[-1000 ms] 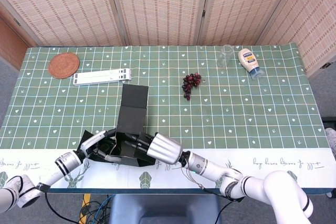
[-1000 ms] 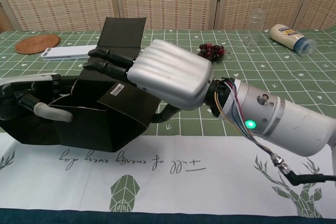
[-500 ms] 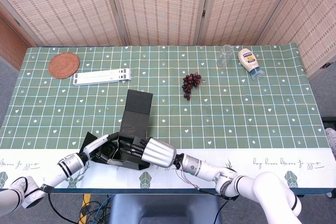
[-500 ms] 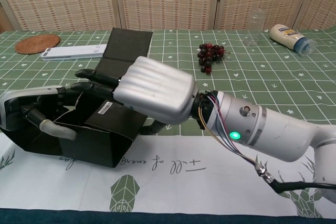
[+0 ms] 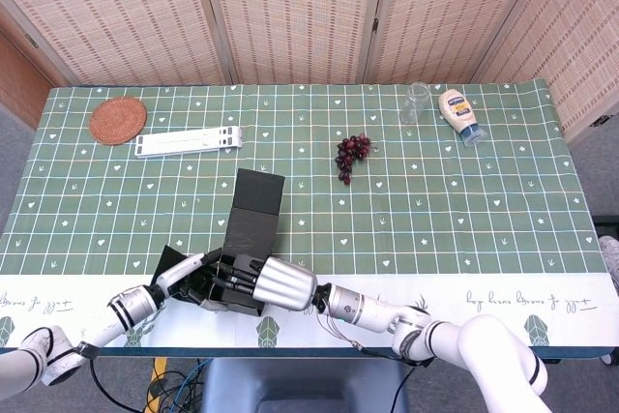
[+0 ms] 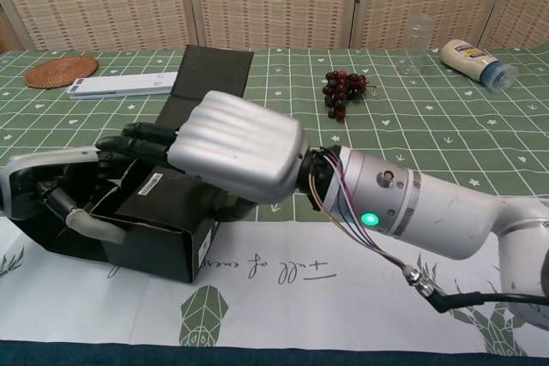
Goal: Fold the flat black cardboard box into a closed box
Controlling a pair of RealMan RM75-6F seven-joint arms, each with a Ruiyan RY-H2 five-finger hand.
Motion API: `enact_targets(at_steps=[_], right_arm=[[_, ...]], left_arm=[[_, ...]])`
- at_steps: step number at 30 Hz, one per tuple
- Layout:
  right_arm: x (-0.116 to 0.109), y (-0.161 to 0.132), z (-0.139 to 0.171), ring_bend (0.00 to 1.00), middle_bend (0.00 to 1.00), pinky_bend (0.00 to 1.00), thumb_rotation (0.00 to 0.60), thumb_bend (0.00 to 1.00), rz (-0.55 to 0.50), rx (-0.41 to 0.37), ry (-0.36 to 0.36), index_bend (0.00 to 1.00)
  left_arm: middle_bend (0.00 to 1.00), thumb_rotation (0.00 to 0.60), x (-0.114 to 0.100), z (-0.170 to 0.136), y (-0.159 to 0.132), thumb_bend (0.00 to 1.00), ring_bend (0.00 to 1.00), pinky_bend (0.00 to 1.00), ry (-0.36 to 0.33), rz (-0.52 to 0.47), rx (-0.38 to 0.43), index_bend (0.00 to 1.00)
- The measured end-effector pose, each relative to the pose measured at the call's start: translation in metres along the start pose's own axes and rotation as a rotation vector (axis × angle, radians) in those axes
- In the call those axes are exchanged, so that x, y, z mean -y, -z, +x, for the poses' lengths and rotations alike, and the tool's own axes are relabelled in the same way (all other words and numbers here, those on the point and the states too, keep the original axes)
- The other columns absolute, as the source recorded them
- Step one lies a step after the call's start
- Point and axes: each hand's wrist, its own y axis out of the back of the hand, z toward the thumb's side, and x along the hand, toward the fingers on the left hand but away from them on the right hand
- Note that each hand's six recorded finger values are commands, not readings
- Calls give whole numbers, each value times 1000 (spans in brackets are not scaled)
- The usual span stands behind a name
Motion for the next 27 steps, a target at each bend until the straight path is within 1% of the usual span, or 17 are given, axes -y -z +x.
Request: enact_targets(at_steps=[6, 10, 16, 22, 27], right_arm=[[-2, 0, -3, 664, 305, 980, 600, 114, -3, -12, -8, 166], [-2, 0, -4, 677, 344, 980, 600, 150, -4, -24, -19, 237], [-2, -1, -5, 686, 384, 980, 600, 152, -2, -39, -38, 289], [-3, -4, -5, 687, 401, 981, 600, 155, -18, -62, -53, 293], [-3, -4, -3, 692, 413, 981, 600, 157, -20, -73, -66, 300]], left_arm=[[177, 600, 3, 0, -3, 98, 655, 864, 5, 2, 10, 100], [177, 600, 3, 0, -4, 98, 651, 864, 4, 3, 12, 100], [177, 600, 5, 2, -3, 98, 641, 864, 10, 3, 11, 100], [163, 600, 7, 4, -3, 98, 658, 860, 13, 9, 13, 89], [152, 600, 7, 6, -3, 98, 643, 857, 16, 7, 10, 76]])
